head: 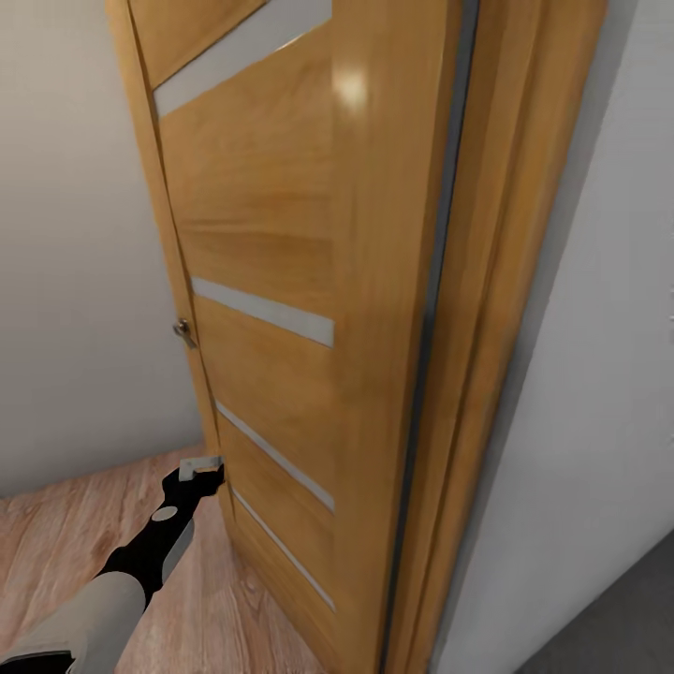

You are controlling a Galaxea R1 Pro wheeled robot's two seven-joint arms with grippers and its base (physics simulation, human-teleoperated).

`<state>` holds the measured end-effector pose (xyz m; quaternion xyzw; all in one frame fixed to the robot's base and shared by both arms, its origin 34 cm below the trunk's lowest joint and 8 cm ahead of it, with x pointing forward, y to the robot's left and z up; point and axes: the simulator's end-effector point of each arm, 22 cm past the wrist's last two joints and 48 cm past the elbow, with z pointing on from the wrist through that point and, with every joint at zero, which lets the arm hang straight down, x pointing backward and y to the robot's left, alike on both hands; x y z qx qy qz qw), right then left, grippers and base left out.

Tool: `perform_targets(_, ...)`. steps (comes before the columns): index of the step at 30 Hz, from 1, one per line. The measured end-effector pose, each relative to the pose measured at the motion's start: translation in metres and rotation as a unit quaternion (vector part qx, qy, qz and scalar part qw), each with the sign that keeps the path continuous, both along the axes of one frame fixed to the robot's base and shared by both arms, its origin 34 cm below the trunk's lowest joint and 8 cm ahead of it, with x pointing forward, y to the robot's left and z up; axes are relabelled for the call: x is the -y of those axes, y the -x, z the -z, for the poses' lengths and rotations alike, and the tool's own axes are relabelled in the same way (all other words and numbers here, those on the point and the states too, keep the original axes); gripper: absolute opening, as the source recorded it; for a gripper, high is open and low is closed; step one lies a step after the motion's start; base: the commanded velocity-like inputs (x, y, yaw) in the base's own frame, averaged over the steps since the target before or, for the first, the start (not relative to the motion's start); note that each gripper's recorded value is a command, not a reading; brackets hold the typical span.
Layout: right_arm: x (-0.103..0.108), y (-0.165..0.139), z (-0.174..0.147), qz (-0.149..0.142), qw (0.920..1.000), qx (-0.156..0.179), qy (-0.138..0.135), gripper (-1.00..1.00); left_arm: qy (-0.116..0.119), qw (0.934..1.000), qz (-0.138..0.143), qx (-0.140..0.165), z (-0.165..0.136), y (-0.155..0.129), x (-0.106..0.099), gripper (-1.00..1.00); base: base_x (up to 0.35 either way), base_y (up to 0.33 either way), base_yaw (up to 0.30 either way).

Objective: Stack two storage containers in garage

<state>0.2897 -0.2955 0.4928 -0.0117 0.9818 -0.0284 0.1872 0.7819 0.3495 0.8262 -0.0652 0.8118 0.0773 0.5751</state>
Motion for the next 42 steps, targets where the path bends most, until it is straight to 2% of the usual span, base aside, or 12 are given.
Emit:
perform_targets(13,0.0,0.0,-0.0002,0.0,1.0,0.0,0.0,1.0,0.0,1.0,0.0,0.0,-0.0002,0.0003,0.0,1.0,-0.054,0.023,-0.013)
perform_targets(27,0.0,-0.0007,-0.0005,0.0,1.0,0.001,0.0,1.0,0.0,1.0,0.0,0.001,-0.0016,0.0002,0.0001,1.0,-0.001,0.0,-0.202)
perform_targets(42,0.0,-0.0009,-0.0006,0.0,1.0,0.002,0.0,1.0,0.0,1.0,0.0,0.001,-0.002,0.0003,-0.0001,1.0,0.014,0.0,-0.021)
